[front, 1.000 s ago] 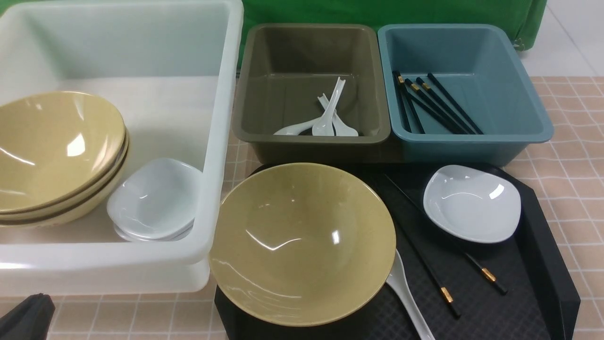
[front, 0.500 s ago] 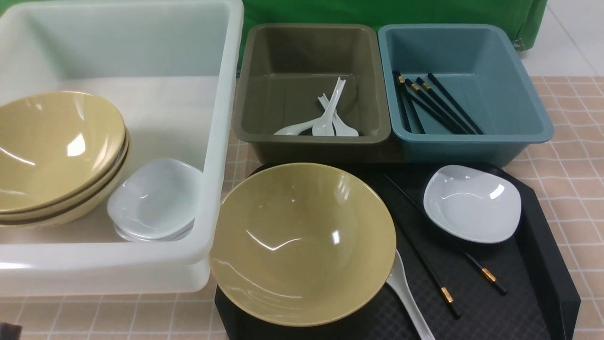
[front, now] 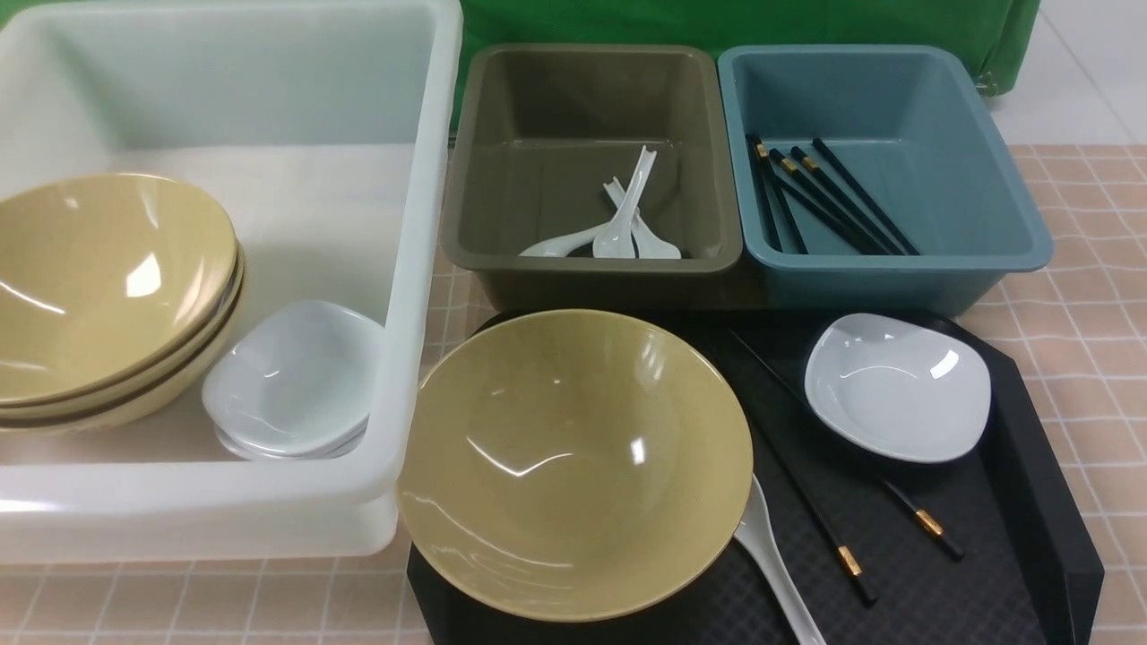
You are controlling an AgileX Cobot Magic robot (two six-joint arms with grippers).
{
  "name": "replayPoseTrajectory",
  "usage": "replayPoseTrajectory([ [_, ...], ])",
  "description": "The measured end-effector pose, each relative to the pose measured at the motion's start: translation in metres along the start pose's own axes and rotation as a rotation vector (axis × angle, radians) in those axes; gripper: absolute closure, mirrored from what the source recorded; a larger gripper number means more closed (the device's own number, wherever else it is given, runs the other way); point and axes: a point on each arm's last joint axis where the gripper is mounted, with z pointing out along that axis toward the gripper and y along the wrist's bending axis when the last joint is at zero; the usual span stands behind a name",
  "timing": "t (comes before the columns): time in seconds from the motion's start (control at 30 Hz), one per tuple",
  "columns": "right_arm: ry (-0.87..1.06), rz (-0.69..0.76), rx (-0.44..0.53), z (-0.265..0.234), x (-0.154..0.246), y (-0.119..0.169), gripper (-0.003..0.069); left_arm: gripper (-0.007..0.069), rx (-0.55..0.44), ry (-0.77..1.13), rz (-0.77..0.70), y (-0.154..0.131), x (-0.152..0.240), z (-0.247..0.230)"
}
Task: On brown table put chopsticks spoon bowls plates into blue grey white boxes.
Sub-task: 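Grasp the large bowl on the tray by its rim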
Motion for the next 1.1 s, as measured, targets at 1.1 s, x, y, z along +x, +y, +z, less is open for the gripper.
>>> replayPoseTrajectory([
  [1.1, 1.401, -0.453, -0.101, 0.073, 0.036, 0.012, 0.0624, 0.0620, 0.081, 1.310, 0.235, -0.098, 0.047, 0.190],
])
